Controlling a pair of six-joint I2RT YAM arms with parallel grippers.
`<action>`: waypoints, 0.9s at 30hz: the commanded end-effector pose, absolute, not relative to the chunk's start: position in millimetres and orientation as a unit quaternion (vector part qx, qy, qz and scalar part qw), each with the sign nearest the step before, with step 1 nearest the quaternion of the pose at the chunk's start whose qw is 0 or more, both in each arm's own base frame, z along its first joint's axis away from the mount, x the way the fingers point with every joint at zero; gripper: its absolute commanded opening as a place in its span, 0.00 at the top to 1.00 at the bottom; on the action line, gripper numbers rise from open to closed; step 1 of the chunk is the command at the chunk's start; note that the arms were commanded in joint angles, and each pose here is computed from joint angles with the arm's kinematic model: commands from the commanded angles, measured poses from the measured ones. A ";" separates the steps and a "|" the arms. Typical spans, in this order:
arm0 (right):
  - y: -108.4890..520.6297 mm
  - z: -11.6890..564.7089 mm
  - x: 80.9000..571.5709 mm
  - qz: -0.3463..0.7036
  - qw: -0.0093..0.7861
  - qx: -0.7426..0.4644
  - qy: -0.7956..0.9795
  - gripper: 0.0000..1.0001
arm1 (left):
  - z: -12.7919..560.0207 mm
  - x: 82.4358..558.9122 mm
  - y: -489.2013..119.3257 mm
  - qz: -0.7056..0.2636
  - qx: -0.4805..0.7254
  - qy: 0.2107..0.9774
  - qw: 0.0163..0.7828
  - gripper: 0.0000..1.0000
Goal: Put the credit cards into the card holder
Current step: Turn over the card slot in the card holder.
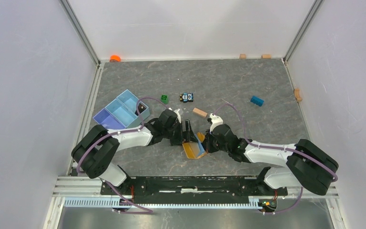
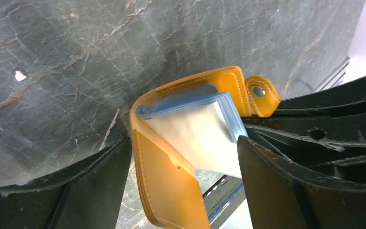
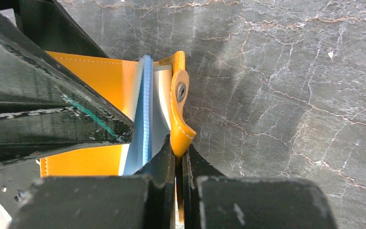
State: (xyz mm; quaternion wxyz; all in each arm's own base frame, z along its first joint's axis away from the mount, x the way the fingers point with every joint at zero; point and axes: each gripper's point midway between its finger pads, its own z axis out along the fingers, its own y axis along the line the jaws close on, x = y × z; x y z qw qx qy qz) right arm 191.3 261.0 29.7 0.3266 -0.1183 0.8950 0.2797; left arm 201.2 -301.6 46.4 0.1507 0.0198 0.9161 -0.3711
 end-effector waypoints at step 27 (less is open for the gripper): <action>229.3 22.2 201.1 0.198 0.355 -0.095 0.909 1.00 | 14.6 177.1 -246.2 -0.266 0.001 0.951 0.156 0.29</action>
